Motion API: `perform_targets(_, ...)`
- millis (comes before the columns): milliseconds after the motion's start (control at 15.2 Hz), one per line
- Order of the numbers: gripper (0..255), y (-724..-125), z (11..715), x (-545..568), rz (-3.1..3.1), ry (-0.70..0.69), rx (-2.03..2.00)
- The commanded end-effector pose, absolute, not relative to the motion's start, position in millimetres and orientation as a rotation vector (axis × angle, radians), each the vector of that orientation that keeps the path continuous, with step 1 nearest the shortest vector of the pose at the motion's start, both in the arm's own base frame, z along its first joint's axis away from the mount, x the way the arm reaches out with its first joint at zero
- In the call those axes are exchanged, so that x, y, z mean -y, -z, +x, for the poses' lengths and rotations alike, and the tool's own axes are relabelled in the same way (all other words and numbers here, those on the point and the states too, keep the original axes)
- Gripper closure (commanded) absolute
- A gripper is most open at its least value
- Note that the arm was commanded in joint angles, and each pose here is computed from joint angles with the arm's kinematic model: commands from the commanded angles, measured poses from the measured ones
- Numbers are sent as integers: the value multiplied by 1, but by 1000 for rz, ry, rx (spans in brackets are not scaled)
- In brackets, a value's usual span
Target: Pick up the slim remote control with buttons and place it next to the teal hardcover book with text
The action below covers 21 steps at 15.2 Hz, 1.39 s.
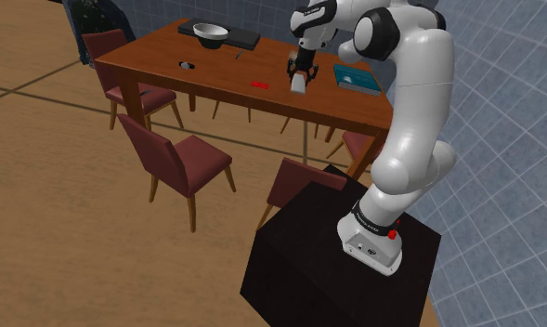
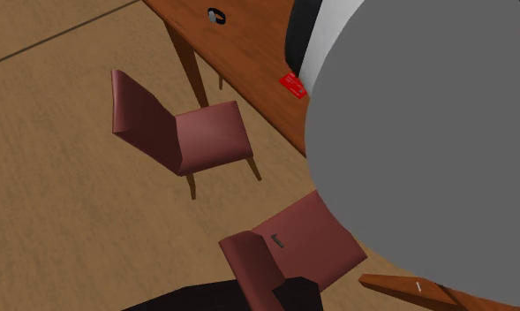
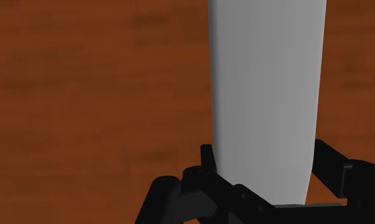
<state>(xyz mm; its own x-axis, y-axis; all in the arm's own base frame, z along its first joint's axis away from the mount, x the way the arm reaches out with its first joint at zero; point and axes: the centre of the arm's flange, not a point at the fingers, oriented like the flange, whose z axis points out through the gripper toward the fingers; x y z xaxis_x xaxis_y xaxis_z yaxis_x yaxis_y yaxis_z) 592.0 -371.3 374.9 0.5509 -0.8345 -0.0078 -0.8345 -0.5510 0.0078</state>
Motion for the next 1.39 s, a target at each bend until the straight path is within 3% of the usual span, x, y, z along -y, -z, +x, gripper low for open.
perform_targets(0,255,-386,593,371,2764,17,1487)
perform_targets(594,255,-430,593,371,2764,17,1487)
perform_targets(1320,255,-431,538,505,2764,17,1487)
